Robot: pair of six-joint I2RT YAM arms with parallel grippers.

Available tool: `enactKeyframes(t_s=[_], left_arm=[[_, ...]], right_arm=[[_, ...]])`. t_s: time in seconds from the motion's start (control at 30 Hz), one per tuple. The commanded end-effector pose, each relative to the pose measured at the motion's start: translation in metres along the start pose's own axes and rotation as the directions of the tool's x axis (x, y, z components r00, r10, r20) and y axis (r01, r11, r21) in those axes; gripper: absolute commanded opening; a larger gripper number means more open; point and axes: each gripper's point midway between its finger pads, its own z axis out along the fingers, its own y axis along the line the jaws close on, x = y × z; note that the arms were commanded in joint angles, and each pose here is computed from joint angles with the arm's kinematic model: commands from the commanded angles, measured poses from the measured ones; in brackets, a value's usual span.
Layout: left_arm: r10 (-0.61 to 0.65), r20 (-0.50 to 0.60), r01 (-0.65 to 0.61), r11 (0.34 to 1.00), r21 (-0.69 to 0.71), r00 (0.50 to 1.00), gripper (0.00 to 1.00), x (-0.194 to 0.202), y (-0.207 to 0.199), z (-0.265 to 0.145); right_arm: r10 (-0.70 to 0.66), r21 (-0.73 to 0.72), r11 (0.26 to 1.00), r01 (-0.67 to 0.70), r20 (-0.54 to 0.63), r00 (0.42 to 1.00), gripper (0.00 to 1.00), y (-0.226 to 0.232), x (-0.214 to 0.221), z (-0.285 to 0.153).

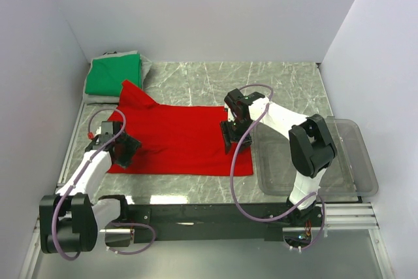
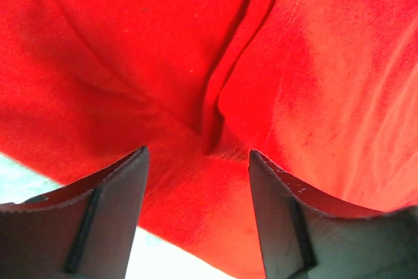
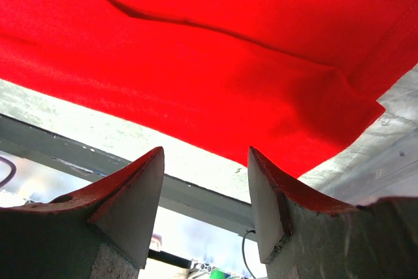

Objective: Fold and stack the t-shirts
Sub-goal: Fold the tshirt

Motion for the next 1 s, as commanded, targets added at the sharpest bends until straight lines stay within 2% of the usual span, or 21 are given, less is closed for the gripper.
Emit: enactKeyframes(t_s=[0.0,0.1,0.33,0.73,0.9,0.97], left_arm=[[-0.023,0.028,0.022,0.998,0.053,0.999,0.67,-0.008,-0.019,0.004],[-0.001,0.044,0.0,0.999,0.039,0.999,0.65,-0.014,-0.022,0.007],[0.037,0.034,-0.038,0.999,0.031,0.999,0.5,-0.014,-0.032,0.017],[0.03,0.055,-0.034,0.998,0.058,0.998,0.34,-0.023,-0.046,0.012],[0.046,0.042,-0.048,0.998,0.042,0.998,0.3,-0.023,-0.046,0.018],[0.077,0.035,-0.079,0.995,0.054,0.996,0.24,-0.017,-0.052,0.019]], right_arm=[[-0.044,-0.029,0.999,0.045,0.059,0.997,0.61,0.01,-0.005,-0.022],[-0.044,-0.038,0.998,0.046,0.057,0.997,0.61,0.01,-0.004,-0.02],[-0.039,-0.034,0.999,0.041,0.063,0.997,0.61,0.01,-0.003,-0.02],[-0.037,-0.027,0.999,0.039,0.058,0.998,0.61,0.008,-0.003,-0.019],[-0.039,-0.027,0.999,0.041,0.054,0.998,0.61,0.008,-0.003,-0.019],[-0.041,-0.028,0.999,0.043,0.055,0.998,0.61,0.008,-0.003,-0.019]])
